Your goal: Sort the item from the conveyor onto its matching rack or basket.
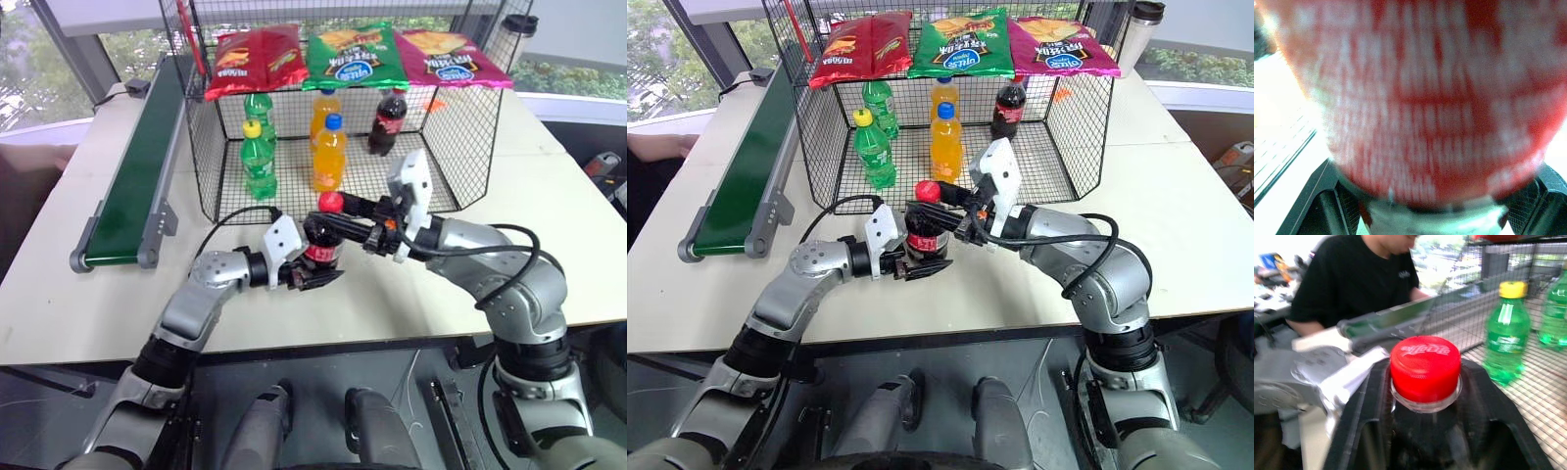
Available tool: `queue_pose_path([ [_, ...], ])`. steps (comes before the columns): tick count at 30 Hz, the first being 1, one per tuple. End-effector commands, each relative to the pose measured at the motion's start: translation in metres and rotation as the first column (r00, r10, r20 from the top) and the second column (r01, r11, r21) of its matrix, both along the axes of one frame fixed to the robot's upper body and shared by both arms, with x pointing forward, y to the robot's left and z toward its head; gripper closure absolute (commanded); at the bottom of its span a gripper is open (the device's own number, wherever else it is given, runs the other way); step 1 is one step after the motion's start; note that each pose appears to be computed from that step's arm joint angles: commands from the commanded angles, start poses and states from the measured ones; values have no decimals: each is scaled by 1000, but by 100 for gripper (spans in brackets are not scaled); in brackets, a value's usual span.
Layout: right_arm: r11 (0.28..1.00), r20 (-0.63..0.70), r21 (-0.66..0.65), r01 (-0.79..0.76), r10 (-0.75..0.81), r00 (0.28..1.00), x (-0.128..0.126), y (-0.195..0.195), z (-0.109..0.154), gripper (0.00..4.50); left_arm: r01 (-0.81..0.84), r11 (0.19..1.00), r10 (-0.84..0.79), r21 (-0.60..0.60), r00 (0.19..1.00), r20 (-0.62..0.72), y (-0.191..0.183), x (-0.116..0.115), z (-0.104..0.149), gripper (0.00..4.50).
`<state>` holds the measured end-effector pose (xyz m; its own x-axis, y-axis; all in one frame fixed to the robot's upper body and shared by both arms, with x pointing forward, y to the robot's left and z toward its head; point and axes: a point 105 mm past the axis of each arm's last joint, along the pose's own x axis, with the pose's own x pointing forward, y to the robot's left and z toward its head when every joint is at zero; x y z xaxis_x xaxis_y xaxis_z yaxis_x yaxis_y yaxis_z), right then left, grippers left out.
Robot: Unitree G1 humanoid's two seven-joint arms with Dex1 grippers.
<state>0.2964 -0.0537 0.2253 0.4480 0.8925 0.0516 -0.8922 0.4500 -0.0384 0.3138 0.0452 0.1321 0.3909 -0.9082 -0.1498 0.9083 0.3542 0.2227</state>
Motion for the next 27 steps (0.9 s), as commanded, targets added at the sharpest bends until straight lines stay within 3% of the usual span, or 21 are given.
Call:
queue_pose_path([
  [1,999,45,36,-15,13,999,-3,4,15,331,54,998,-50,-41,994,97,-12,-6,26,149],
  [7,999,36,31,-19,18,999,-4,5,15,331,29,999,-25,-36,995,94,-11,-2,25,149],
  [10,999,33,30,-16,15,999,-4,5,15,331,7,998,0,-62,994,107,-11,4,29,7],
  [21,999,40,25,24,-25,999,1,1,16,331,-38,997,46,-66,993,110,-3,8,32,7],
  [27,973,59,45,228,-230,971,31,-27,26,331,-117,990,121,-73,991,52,26,0,33,7],
])
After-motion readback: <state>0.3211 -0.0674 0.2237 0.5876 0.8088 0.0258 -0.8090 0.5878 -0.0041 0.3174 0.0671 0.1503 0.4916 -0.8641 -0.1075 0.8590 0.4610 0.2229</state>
